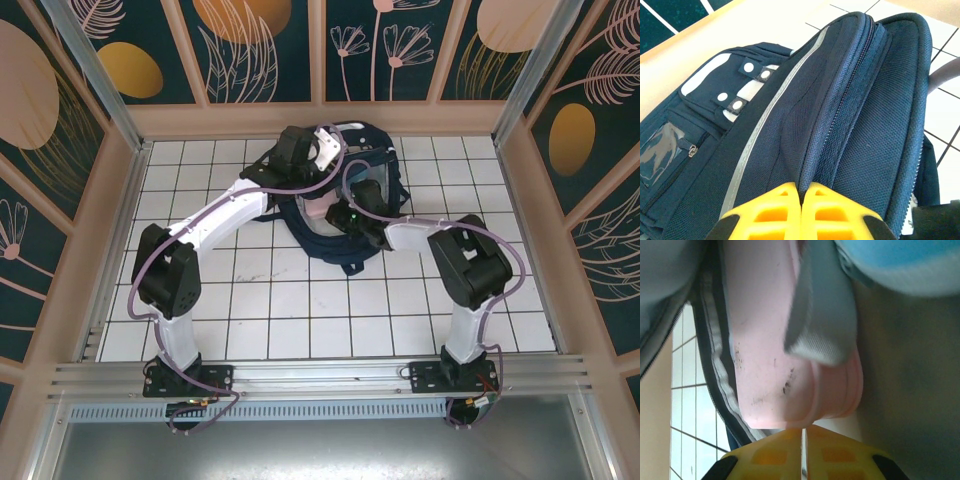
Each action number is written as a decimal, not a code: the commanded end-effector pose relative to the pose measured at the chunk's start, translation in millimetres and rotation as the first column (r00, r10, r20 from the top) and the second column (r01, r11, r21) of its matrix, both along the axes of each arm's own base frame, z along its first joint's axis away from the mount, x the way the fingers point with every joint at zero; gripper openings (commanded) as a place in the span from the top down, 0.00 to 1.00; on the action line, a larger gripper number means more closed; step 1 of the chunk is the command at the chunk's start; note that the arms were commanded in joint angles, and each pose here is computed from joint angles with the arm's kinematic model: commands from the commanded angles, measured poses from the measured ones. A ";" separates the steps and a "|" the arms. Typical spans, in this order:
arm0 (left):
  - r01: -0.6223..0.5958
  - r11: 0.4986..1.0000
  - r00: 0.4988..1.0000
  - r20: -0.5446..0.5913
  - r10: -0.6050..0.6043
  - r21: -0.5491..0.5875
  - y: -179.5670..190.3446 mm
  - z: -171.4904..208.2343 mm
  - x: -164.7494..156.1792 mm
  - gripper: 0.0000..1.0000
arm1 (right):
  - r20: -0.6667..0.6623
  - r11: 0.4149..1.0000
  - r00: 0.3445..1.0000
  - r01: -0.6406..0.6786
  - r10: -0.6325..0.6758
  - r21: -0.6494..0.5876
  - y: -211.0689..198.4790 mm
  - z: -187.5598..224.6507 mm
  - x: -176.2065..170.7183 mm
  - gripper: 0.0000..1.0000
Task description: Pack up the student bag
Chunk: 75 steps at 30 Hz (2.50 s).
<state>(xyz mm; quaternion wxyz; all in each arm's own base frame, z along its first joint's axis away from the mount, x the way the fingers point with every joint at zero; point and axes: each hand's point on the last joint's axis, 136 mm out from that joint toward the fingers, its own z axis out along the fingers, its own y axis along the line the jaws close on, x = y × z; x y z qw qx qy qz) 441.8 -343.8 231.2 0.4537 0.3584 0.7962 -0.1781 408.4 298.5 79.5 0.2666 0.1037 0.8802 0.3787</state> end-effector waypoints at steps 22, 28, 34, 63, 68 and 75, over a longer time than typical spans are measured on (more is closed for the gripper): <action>-0.375 0.881 0.926 -0.161 0.341 -0.289 119.0 25.5 25.6 0.10 | 0.054 0.959 0.966 0.256 -0.252 -0.124 -141.9 56.7 -73.1 0.40; -0.531 0.825 0.847 -0.120 0.517 -0.195 180.3 -16.9 24.9 0.02 | 0.002 0.972 0.972 0.233 -0.233 0.036 -129.1 88.1 -46.7 0.31; -0.571 0.808 0.821 -0.127 0.557 -0.143 204.5 -47.4 27.7 0.01 | -0.109 0.957 0.962 0.263 -0.250 0.122 -109.1 97.4 -20.3 0.42; -0.418 0.898 0.903 -0.173 0.394 -0.136 179.3 -68.8 13.7 0.13 | -0.228 0.881 0.864 0.471 -0.448 0.053 -136.2 45.7 16.0 0.95; -0.369 0.919 0.912 -0.245 0.328 -0.142 164.2 -90.1 14.6 0.29 | -0.194 0.860 0.847 0.509 -0.495 0.026 -167.6 46.7 21.5 0.96; -0.191 0.967 0.955 -0.258 0.144 -0.167 135.4 -110.6 11.5 0.39 | -0.208 0.886 0.872 0.462 -0.443 0.051 -159.4 46.6 30.3 0.96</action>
